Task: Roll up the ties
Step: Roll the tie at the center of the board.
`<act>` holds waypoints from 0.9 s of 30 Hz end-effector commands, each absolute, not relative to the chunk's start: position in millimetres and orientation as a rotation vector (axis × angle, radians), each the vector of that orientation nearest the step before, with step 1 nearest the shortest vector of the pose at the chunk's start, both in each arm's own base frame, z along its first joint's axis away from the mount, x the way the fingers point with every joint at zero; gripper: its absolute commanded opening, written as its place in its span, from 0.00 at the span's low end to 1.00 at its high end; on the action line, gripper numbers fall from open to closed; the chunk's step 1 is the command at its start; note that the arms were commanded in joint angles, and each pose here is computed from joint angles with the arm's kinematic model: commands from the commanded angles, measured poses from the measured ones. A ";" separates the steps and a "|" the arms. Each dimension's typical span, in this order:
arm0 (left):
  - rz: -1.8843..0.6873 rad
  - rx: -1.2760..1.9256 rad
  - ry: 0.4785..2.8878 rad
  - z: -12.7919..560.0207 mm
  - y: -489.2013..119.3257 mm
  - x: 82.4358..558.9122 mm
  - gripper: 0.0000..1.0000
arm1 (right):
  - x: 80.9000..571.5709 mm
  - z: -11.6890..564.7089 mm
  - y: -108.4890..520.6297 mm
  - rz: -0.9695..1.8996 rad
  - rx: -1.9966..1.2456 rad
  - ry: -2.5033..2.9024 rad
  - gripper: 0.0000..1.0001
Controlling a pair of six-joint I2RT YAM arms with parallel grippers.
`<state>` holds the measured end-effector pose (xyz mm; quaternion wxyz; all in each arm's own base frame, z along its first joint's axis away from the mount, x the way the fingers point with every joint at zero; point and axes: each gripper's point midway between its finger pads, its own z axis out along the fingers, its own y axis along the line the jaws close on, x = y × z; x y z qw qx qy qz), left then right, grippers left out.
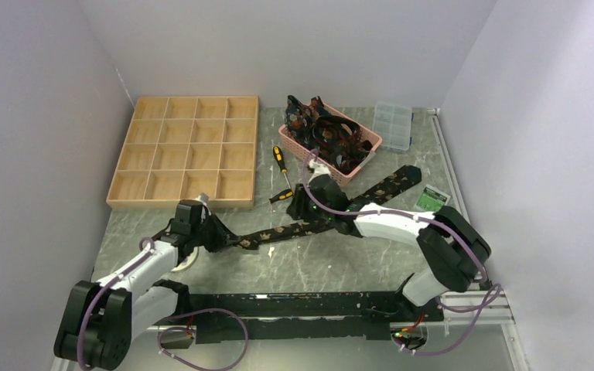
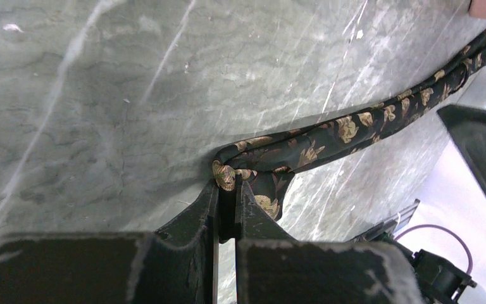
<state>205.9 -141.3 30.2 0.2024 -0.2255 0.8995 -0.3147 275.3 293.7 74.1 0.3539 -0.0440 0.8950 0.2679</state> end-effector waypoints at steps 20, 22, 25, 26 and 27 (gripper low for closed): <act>-0.780 -0.683 2.466 22.0 -126.9 209.2 0.04 | 201.9 51.8 435.6 1.333 -0.179 2.512 0.51; -0.778 -0.680 2.468 21.5 -126.6 208.8 0.04 | 204.7 48.6 436.4 1.304 -0.162 2.526 0.50; -0.772 -0.678 2.467 21.9 -125.7 208.2 0.04 | 208.5 47.6 438.0 1.282 -0.156 2.531 0.47; -0.773 -0.676 2.464 22.5 -125.6 208.1 0.04 | 208.7 47.9 439.6 1.285 -0.157 2.532 0.46; -0.769 -0.675 2.465 22.5 -125.2 207.6 0.05 | 208.5 48.3 441.8 1.289 -0.162 2.530 0.44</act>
